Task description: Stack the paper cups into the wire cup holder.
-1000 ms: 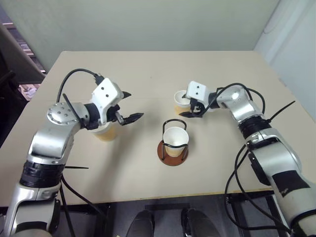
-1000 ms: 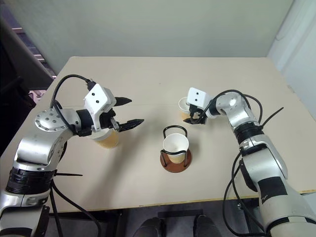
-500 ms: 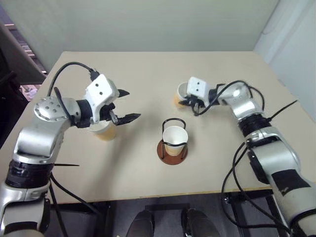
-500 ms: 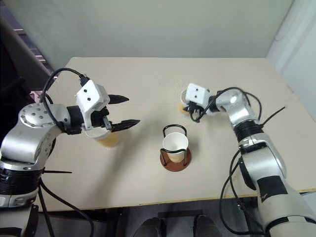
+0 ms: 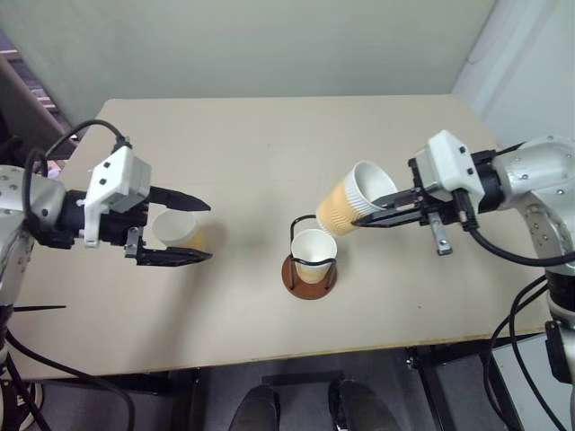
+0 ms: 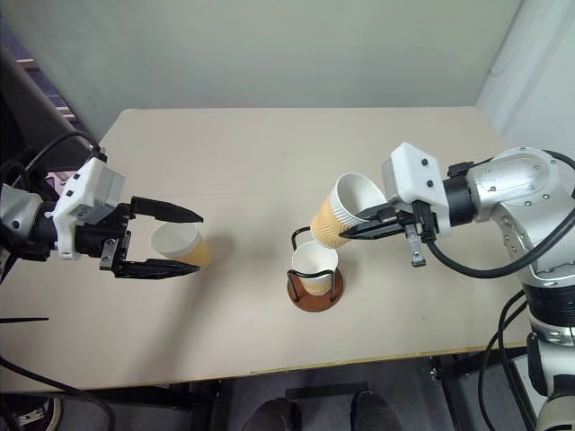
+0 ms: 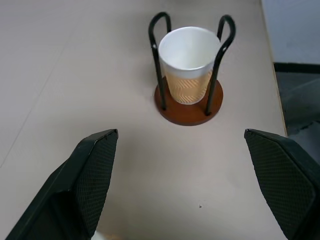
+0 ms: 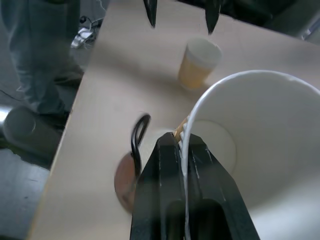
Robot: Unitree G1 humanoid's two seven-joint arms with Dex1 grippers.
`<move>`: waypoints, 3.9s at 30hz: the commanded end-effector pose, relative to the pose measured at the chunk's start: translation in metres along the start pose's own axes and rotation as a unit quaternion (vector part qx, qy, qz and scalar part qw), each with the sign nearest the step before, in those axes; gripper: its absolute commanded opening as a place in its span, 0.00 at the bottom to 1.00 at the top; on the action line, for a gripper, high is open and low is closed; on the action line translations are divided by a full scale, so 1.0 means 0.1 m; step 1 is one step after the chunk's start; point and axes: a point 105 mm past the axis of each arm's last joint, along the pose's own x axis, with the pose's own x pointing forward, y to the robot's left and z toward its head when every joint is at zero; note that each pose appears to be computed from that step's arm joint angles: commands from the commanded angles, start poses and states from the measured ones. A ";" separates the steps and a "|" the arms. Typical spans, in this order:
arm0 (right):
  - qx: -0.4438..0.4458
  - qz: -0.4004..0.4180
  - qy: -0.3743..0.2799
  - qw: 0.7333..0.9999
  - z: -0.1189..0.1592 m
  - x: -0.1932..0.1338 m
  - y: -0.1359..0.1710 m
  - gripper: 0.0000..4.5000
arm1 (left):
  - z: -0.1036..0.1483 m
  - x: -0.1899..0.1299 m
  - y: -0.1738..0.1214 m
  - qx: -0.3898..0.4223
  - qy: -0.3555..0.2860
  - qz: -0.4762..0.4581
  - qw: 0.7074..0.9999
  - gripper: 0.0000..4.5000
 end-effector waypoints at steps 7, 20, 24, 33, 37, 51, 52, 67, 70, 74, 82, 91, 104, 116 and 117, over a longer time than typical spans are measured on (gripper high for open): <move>-0.019 0.003 0.010 1.000 -0.04 0.20 0.02 0.01 | 0.00 -0.01 0.01 0.018 0.016 0.020 1.000 0.97; -0.018 0.017 0.027 0.999 -0.18 0.29 0.02 0.36 | -0.04 -0.04 -0.02 0.015 0.026 0.034 0.999 0.97; -0.021 0.020 0.025 0.999 -0.16 0.28 0.02 0.69 | -0.07 -0.06 0.00 0.015 0.031 0.038 0.999 0.97; -0.003 -0.009 -0.045 0.999 0.08 -0.05 -0.06 1.00 | -0.22 -0.26 0.21 0.026 0.093 0.098 0.991 0.97; 0.027 -0.014 -0.081 0.996 0.09 -0.36 0.00 1.00 | -0.42 -0.41 0.32 0.039 0.159 0.128 0.978 0.97; 0.044 -0.110 -0.065 0.991 0.00 -0.49 -0.13 1.00 | -0.89 0.07 0.40 0.053 0.210 0.075 0.973 0.93; 0.043 -0.111 -0.065 0.991 0.00 -0.49 -0.13 1.00 | -0.89 0.07 0.42 0.055 0.212 0.075 0.973 0.88; 0.041 -0.079 -0.093 0.992 0.18 -0.54 0.09 1.00 | -0.58 0.04 0.46 0.078 0.169 0.050 0.981 0.01; 0.037 -0.086 -0.094 0.991 0.22 -0.57 0.11 1.00 | -0.48 0.02 0.47 0.085 0.156 0.042 0.983 0.01; 0.031 -0.099 -0.089 0.991 0.26 -0.64 0.13 1.00 | -0.12 0.02 0.47 0.126 0.104 0.022 0.986 0.01; 0.024 -0.126 -0.070 0.989 0.27 -0.73 0.16 1.00 | 1.19 0.27 0.24 0.272 -0.122 -0.096 0.950 0.01; 0.031 -0.158 -0.038 0.986 0.27 -0.82 0.28 1.00 | 1.15 0.72 0.02 0.310 -0.104 -0.216 0.920 0.01; 0.041 -0.185 -0.018 0.982 0.27 -0.85 0.35 1.00 | 0.91 1.06 -0.06 0.343 -0.048 -0.272 0.898 0.01; 0.049 -0.174 -0.015 0.983 0.20 -0.81 0.35 1.00 | 1.00 1.16 0.03 0.326 -0.080 -0.235 0.912 0.76; 0.055 -0.168 -0.002 0.984 0.13 -0.79 0.35 1.00 | 0.99 1.09 0.06 0.308 -0.089 -0.228 0.919 0.76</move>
